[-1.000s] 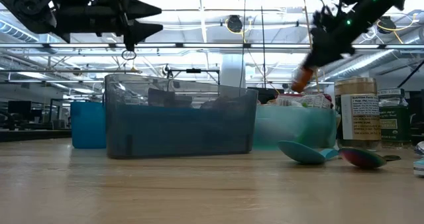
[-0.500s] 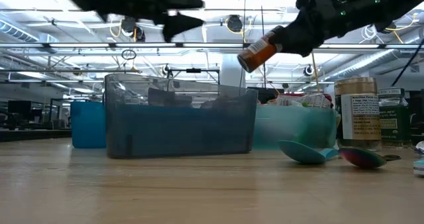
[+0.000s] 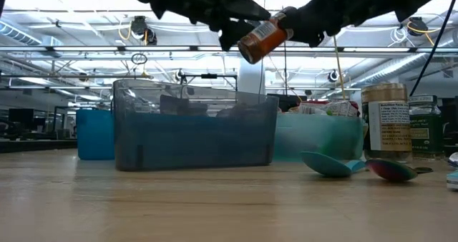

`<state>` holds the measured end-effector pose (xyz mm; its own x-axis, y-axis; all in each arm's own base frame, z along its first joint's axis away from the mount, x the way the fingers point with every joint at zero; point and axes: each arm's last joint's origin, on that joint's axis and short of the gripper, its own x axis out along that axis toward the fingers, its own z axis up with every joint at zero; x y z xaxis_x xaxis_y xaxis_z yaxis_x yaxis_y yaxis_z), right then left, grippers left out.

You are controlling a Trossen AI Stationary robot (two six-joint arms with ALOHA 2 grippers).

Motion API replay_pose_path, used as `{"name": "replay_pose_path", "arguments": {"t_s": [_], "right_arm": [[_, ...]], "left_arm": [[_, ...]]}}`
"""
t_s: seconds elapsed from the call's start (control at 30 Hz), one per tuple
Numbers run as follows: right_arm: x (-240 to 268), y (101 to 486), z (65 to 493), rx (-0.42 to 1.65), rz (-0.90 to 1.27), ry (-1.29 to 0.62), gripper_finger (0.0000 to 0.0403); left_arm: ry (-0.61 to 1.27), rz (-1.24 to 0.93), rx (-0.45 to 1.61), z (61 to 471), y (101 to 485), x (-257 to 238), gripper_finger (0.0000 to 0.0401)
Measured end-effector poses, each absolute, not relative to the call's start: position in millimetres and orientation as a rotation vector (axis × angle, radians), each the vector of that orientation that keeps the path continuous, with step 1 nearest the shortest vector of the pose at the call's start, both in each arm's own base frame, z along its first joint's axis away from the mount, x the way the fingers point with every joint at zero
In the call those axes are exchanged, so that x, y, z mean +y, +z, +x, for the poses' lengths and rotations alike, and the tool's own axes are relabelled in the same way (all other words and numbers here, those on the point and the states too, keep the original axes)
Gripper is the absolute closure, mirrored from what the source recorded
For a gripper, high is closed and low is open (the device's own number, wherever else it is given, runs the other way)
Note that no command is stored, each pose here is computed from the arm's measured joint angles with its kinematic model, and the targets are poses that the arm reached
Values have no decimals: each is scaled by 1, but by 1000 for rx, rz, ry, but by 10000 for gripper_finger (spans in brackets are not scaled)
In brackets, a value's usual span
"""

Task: Pick & Place Food Item
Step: Put the orange seasoning bottle into the blue bin

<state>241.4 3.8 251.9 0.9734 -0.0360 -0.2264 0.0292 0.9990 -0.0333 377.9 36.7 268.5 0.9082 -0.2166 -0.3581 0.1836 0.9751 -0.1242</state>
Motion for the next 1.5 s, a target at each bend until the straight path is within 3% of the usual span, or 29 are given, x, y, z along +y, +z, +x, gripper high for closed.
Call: {"name": "replay_pose_path", "arguments": {"t_s": [0.4,0.57,0.63,0.8,1.0,1.17,1.4,1.5], "right_arm": [[32,264,241,168,-147,-26,209],[34,264,241,169,-154,-43,187],[33,264,240,173,-160,-70,178],[32,265,234,219,-212,-100,162],[30,270,213,281,-209,-126,154],[25,270,211,164,-214,-214,159],[6,247,227,-89,-138,-323,165],[-2,243,238,-158,-73,-271,161]], "left_arm": [[-203,-98,453,382,256,13,134],[-182,-29,441,383,257,2,204],[-185,11,417,384,258,-1,226],[-196,88,327,386,263,2,226],[-263,47,113,370,258,38,226],[-261,13,-76,359,247,58,226],[-243,30,-42,363,235,54,226],[-229,56,-31,363,234,54,226]]}}
